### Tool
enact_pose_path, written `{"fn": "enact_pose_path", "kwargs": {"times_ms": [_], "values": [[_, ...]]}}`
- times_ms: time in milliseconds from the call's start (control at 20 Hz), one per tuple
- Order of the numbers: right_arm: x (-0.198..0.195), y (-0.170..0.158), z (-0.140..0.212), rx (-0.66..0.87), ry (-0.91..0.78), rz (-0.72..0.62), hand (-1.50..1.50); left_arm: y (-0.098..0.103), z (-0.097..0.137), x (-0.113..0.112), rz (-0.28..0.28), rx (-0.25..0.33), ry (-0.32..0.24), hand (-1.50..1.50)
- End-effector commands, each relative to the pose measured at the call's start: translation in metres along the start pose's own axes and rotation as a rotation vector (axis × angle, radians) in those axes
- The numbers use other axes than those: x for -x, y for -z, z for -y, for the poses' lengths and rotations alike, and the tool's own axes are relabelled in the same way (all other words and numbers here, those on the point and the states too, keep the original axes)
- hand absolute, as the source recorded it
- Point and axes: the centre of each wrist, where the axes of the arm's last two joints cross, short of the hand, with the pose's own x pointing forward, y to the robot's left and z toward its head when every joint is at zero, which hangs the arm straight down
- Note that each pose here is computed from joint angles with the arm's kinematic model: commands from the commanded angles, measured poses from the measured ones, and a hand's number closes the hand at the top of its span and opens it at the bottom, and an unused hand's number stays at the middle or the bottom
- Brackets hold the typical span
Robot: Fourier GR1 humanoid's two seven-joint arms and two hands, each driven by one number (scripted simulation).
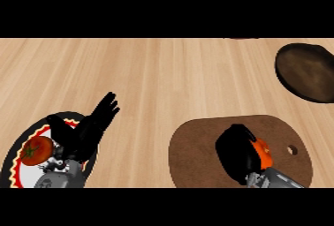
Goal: Pick the squash from the cutting board and place it in the pan
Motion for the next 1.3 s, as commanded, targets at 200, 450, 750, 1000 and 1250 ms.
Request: {"fn": "enact_pose_path", "kwargs": {"times_ms": [200, 450, 750, 1000, 1250], "values": [[0.037, -0.004, -0.029, 0.059, 0.767, -0.092, 1.50, -0.010, -0.007, 0.006, 0.013, -0.062, -0.015, 0.00], [0.086, -0.033, -0.034, 0.358, 0.922, -0.306, 1.50, -0.016, -0.009, 0.012, -0.006, -0.057, -0.004, 0.00], [0.116, -0.061, -0.039, 0.619, 1.164, -0.398, 1.50, -0.009, -0.003, 0.001, 0.001, -0.033, -0.010, 0.00], [0.131, -0.081, -0.050, 0.733, 1.432, -0.392, 1.50, -0.007, 0.014, -0.001, 0.013, -0.023, -0.008, 0.00], [0.166, -0.068, -0.103, 0.723, 1.570, -0.419, 1.50, -0.008, -0.001, -0.003, 0.008, -0.006, 0.016, 0.00]]}}
